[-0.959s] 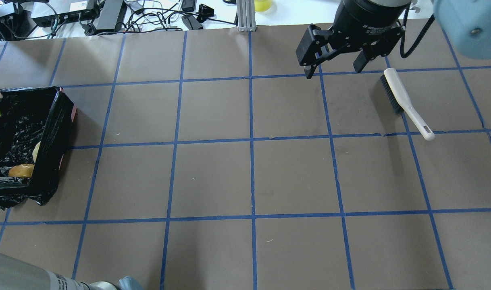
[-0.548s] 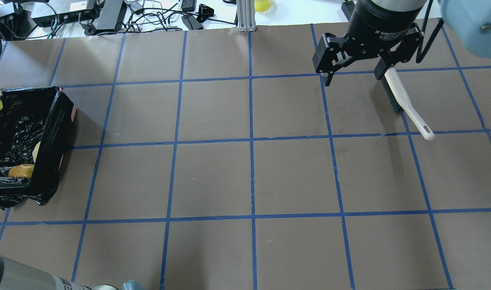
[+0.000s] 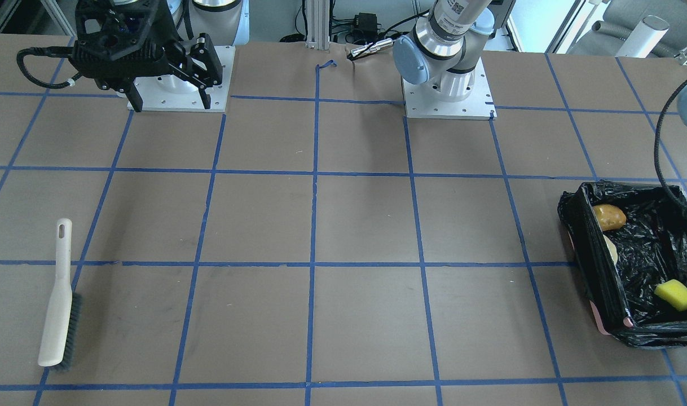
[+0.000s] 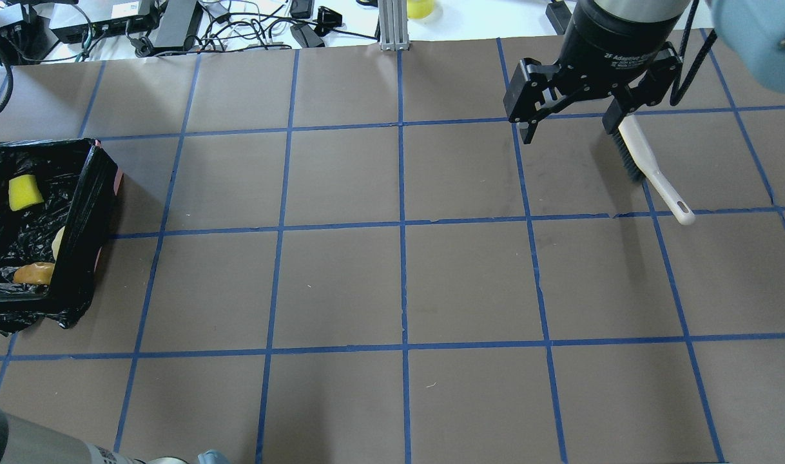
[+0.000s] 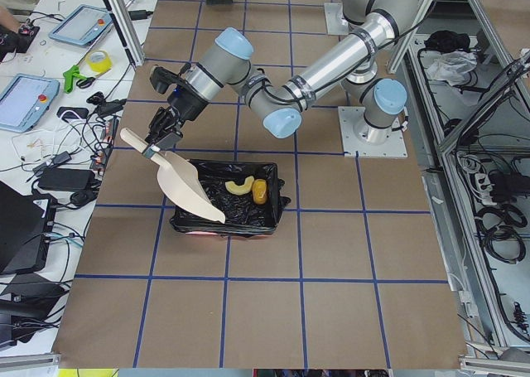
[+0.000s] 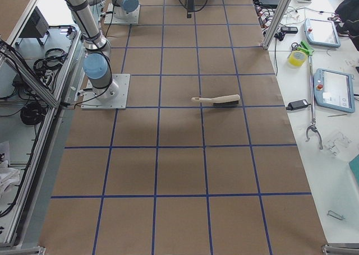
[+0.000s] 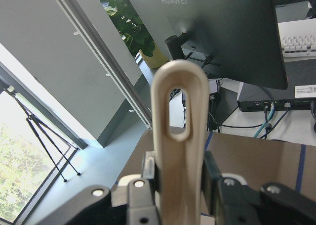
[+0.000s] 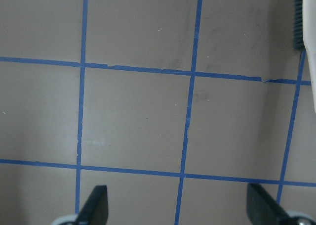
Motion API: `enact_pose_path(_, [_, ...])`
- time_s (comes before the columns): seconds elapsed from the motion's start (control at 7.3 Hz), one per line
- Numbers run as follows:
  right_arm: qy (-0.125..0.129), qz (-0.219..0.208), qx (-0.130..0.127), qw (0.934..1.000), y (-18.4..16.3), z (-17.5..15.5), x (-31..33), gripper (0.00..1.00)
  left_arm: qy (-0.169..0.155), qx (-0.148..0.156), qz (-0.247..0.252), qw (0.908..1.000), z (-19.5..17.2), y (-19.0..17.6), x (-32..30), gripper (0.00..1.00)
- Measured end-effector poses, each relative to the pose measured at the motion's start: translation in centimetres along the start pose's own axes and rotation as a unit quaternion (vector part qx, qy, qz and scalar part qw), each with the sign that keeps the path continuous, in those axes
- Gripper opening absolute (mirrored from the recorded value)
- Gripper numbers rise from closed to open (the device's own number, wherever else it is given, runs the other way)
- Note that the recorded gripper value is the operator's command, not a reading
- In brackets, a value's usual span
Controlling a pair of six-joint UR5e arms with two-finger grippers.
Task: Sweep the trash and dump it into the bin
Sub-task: 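Hold the dustpan tipped over the bin with the left gripper to empty it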
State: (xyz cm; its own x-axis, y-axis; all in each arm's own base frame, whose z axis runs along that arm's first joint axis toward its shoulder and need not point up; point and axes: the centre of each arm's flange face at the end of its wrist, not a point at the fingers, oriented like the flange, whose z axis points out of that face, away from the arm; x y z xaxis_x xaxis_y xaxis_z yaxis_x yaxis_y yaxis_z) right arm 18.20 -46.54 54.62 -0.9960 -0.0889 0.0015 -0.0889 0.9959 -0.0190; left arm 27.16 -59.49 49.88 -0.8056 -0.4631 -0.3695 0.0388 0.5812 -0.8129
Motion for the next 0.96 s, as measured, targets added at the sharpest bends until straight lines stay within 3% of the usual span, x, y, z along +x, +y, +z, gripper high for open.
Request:
enact_pose_path(0.27, [0.0, 0.0, -0.001, 1.0, 0.0, 0.4, 0.0, 1.0, 0.015, -0.04, -0.03, 0.9986, -1.1, -0.7, 2.0, 0.0])
enact_pose_path(0.55, [0.0, 0.0, 0.0, 1.0, 0.1, 0.6, 0.1, 1.0, 0.01, -0.088, -0.075, 0.9933, -3.2, -1.4, 6.5, 0.0])
enact_pose_path(0.96, [0.001, 0.0, 0.0, 1.0, 0.1, 0.6, 0.1, 1.0, 0.035, -0.155, -0.146, 0.9765, -3.9, -0.6, 12.8, 0.0])
